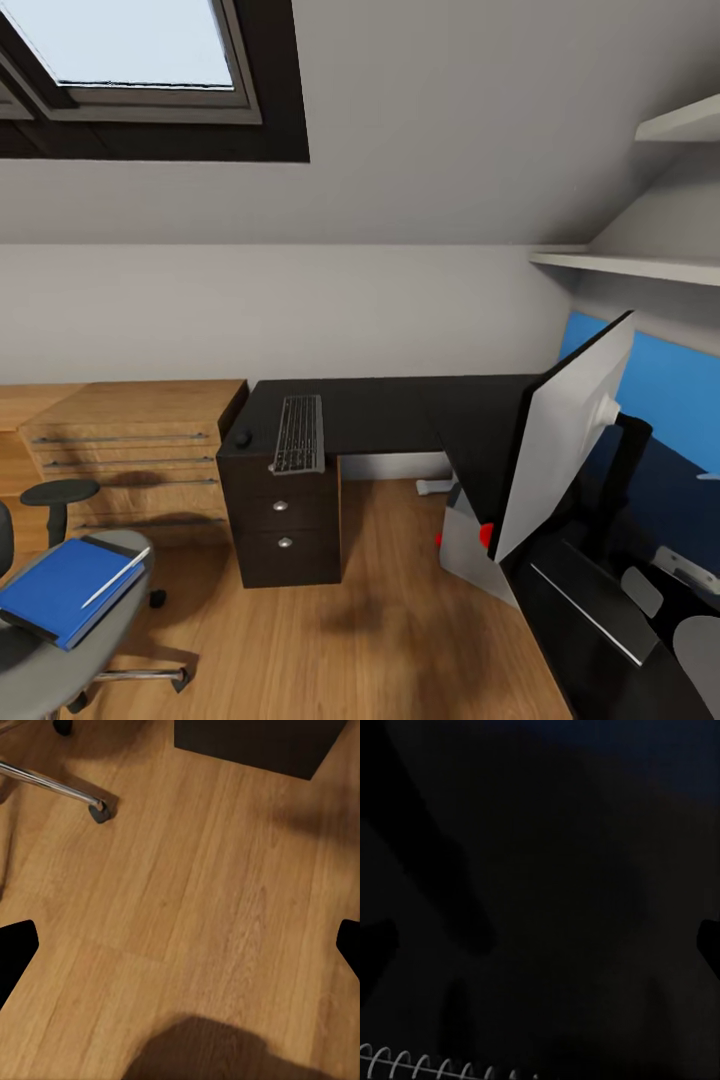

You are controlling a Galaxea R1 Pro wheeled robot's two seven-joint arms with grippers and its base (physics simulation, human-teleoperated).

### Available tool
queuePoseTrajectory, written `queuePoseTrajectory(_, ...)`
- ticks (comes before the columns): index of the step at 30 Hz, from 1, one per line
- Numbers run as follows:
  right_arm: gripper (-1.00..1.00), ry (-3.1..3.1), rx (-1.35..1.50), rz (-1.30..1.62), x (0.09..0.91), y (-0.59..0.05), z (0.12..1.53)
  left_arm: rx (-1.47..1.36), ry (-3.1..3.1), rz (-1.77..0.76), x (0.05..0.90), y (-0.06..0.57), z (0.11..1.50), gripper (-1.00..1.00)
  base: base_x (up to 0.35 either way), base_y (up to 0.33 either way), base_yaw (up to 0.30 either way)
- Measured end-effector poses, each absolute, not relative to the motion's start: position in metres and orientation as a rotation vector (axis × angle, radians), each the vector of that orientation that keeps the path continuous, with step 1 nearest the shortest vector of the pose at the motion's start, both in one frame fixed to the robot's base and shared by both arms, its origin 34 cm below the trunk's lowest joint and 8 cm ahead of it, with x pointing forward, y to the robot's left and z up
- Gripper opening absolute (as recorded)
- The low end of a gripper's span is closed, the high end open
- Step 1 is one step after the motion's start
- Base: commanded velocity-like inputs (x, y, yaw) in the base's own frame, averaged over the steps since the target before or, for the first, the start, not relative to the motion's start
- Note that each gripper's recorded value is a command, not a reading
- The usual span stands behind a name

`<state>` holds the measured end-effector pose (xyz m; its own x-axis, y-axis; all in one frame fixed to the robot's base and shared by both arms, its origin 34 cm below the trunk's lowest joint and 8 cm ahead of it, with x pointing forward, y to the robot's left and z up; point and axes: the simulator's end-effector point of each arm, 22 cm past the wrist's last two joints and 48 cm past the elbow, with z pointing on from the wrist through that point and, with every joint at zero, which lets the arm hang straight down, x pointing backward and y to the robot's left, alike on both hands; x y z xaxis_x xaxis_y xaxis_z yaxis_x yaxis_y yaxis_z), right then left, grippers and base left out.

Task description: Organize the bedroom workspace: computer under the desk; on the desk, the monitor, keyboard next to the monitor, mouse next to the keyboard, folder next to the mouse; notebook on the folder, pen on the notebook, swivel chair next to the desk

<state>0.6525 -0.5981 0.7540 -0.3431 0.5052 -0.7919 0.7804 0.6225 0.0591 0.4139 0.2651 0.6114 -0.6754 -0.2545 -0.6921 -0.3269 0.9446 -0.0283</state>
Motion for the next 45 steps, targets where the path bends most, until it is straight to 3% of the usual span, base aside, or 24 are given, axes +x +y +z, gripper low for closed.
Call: queuePoseTrajectory(45,1.00,2.052,0.946,-0.435,0.659,-0.593,0.728,-0.401,2.382,0.140,0.400,0.269,0.566,1.00,-0.001,0.001,0.000)
